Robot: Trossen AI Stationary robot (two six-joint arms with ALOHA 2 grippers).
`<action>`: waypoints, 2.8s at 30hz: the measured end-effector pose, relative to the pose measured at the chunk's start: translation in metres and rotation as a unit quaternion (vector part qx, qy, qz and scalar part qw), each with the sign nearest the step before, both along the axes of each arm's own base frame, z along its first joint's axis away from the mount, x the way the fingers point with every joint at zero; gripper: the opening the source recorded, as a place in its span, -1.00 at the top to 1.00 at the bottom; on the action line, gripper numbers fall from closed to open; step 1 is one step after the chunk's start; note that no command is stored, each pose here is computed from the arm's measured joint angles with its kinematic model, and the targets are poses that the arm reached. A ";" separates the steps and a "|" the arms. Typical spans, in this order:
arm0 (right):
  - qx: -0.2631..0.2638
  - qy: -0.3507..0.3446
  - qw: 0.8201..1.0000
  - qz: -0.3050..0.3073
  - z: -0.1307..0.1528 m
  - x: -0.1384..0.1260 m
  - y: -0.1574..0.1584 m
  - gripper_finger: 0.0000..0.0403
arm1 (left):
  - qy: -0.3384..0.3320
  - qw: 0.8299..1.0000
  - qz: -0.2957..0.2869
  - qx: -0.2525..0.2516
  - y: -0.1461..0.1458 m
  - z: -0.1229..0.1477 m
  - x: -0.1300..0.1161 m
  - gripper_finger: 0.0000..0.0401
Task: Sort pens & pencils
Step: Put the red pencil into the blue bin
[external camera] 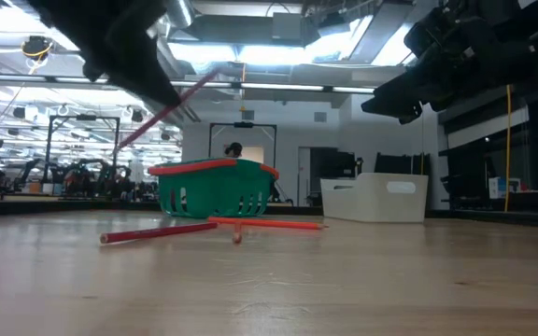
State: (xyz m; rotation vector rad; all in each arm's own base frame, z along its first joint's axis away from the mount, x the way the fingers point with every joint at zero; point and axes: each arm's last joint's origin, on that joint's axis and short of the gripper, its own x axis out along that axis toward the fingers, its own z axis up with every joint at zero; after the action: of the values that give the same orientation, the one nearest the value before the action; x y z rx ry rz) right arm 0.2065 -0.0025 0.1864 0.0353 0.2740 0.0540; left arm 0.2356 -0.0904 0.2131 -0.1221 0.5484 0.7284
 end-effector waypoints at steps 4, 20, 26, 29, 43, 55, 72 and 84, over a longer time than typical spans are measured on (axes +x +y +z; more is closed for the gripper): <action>0.000 0.000 1.000 0.000 0.000 0.000 0.000 -0.07 | -0.013 1.000 0.024 0.009 0.009 -0.010 0.000 0.94; -0.002 0.000 1.000 0.000 0.000 0.000 0.000 -0.07 | -0.007 0.995 0.080 0.066 0.046 -0.007 0.014 0.94; -0.002 0.000 1.000 0.000 0.000 0.000 0.000 -0.07 | 0.005 0.994 0.076 0.078 0.068 0.000 0.023 0.94; -0.002 0.001 1.000 0.000 0.000 0.000 0.000 -0.07 | 0.002 0.994 0.075 0.074 0.082 0.007 0.025 0.94; -0.001 0.016 1.000 0.000 -0.003 -0.001 0.000 -0.07 | -0.012 0.997 0.049 0.053 0.132 0.034 0.016 0.94; -0.001 0.019 1.000 0.000 -0.003 -0.001 0.000 -0.07 | -0.015 0.997 0.052 0.051 0.170 0.037 0.012 0.94; -0.010 0.022 0.999 -0.021 -0.004 -0.001 -0.001 -0.07 | -0.033 0.999 0.026 -0.013 0.216 0.034 -0.002 0.94; -0.010 0.024 0.999 -0.025 -0.004 -0.001 -0.002 -0.07 | 0.014 0.996 0.005 -0.085 0.248 0.028 0.002 0.94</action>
State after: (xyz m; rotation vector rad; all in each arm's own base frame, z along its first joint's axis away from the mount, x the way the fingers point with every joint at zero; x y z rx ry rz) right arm 0.2051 -0.0042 0.1820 0.0225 0.3217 0.0011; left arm 0.2371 0.1579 0.2409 -0.2744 0.6366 0.6932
